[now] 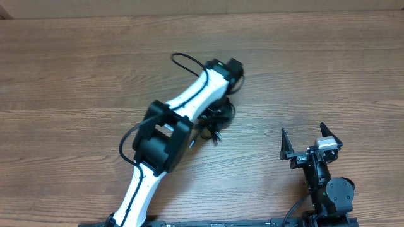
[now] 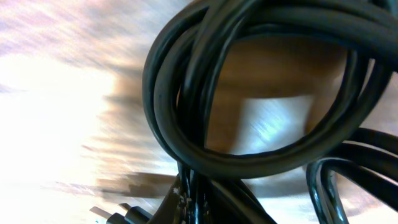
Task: Untangle cables
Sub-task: 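Lift the cable bundle with the left gripper and pull it toward center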
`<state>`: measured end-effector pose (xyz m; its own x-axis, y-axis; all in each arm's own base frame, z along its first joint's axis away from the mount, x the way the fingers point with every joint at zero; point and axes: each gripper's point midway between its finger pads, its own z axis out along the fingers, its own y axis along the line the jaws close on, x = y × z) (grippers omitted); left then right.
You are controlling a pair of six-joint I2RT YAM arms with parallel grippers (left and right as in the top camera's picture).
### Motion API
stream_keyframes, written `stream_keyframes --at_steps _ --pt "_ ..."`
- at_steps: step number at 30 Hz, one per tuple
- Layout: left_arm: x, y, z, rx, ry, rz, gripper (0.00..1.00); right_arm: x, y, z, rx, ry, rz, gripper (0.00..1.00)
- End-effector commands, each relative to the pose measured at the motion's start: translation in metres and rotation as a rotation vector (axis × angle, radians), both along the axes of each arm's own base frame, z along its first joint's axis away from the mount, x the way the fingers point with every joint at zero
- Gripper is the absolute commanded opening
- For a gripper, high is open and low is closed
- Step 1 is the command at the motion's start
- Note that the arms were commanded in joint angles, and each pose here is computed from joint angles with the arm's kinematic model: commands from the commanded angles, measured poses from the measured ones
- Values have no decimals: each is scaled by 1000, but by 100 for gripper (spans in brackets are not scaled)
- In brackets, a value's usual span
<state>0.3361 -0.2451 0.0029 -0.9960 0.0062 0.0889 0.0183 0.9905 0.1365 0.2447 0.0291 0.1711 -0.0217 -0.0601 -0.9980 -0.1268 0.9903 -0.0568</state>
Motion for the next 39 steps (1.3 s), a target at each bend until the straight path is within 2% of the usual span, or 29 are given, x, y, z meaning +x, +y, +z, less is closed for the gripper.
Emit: stream_keyframes --at_steps 1,9,14,24,28,32,39 --pt "-20 -10 -11 3 61 -82 5 0 2 -2 0 -4 12 100" --pt "-35 -15 -5 -3 101 -147 5 0 2 -2 0 -4 12 100" --pt "-41 -21 15 -21 83 -218 5 0 2 -2 0 -4 12 100" --pt "-67 8 61 -77 -32 -210 5 0 2 -2 0 -4 12 100" --pt "-81 9 68 -203 -116 -182 4 0 2 -2 0 -5 12 100" --pt "-80 6 68 -313 -205 -73 4 0 2 -2 0 -4 12 100" --pt "-81 14 52 -304 -219 161 5 0 2 -2 0 -4 12 100"
